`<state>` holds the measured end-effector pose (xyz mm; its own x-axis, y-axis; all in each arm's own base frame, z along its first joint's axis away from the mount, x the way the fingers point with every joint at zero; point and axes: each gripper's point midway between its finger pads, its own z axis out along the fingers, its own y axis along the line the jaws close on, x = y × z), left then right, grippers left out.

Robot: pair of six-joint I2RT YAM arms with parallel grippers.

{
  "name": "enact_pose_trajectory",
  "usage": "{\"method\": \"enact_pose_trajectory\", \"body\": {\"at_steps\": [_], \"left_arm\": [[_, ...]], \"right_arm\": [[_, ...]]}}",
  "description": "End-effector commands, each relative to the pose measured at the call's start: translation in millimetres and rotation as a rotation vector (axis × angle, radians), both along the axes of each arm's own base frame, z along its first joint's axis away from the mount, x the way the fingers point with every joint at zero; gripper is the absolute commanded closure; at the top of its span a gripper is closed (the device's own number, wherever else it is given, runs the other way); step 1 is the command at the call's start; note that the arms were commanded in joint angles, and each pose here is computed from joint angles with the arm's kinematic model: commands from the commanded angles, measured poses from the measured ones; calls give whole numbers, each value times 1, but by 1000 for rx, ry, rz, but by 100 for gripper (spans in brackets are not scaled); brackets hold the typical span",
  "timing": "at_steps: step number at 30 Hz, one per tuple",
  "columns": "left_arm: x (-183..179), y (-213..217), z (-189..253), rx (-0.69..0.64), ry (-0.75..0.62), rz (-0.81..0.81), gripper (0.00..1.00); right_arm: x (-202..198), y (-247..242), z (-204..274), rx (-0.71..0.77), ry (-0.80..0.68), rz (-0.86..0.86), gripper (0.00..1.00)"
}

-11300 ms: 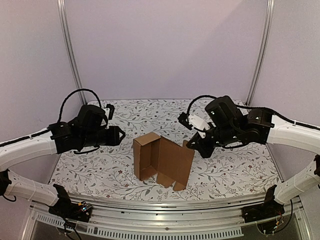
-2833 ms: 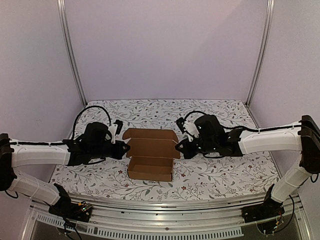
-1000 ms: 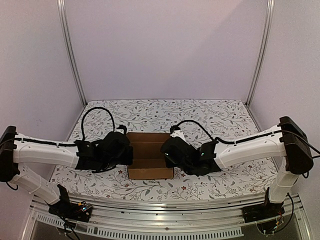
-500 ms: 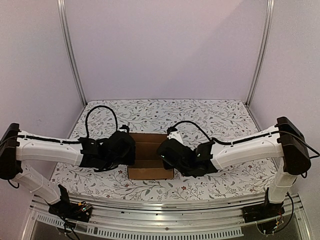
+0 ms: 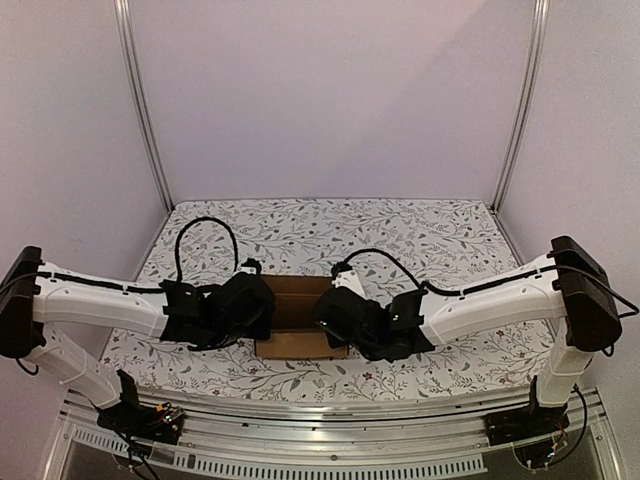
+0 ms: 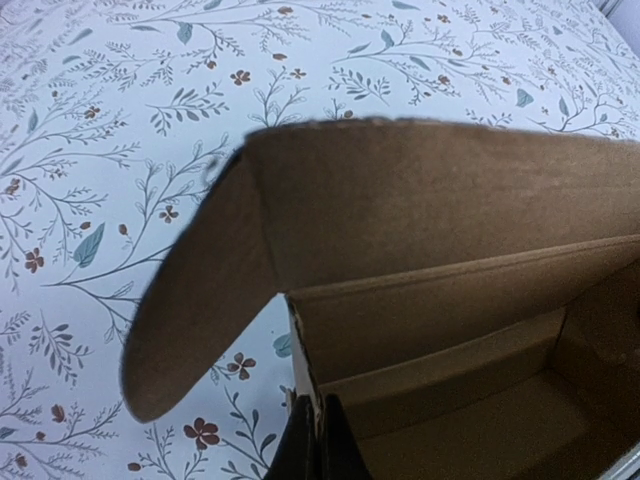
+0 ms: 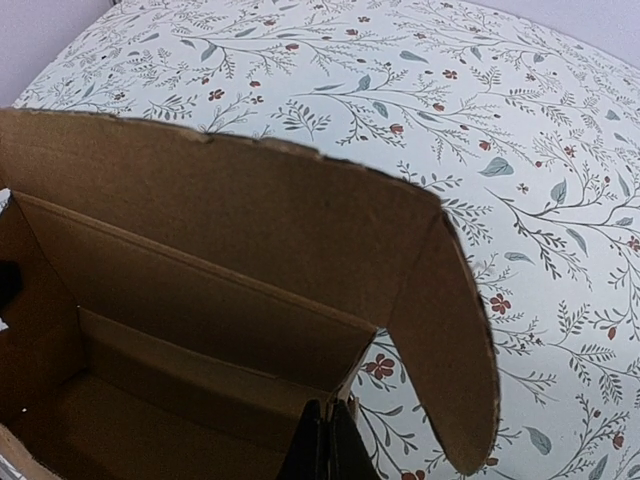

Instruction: Fold the paper box

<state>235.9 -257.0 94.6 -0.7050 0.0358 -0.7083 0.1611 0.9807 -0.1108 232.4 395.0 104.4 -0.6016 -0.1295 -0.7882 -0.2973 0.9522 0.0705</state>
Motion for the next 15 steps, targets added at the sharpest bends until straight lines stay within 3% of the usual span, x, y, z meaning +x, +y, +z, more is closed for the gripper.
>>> {"method": "enact_pose_trajectory", "body": {"at_steps": [1, 15], "left_arm": [[-17, -33, 13, -133, 11, -89, 100], [-14, -32, 12, -91, -7, -90, 100]], "right_arm": [[-25, 21, -11, 50, 59, 87, 100], [-20, 13, 31, 75, -10, 82, 61]]}}
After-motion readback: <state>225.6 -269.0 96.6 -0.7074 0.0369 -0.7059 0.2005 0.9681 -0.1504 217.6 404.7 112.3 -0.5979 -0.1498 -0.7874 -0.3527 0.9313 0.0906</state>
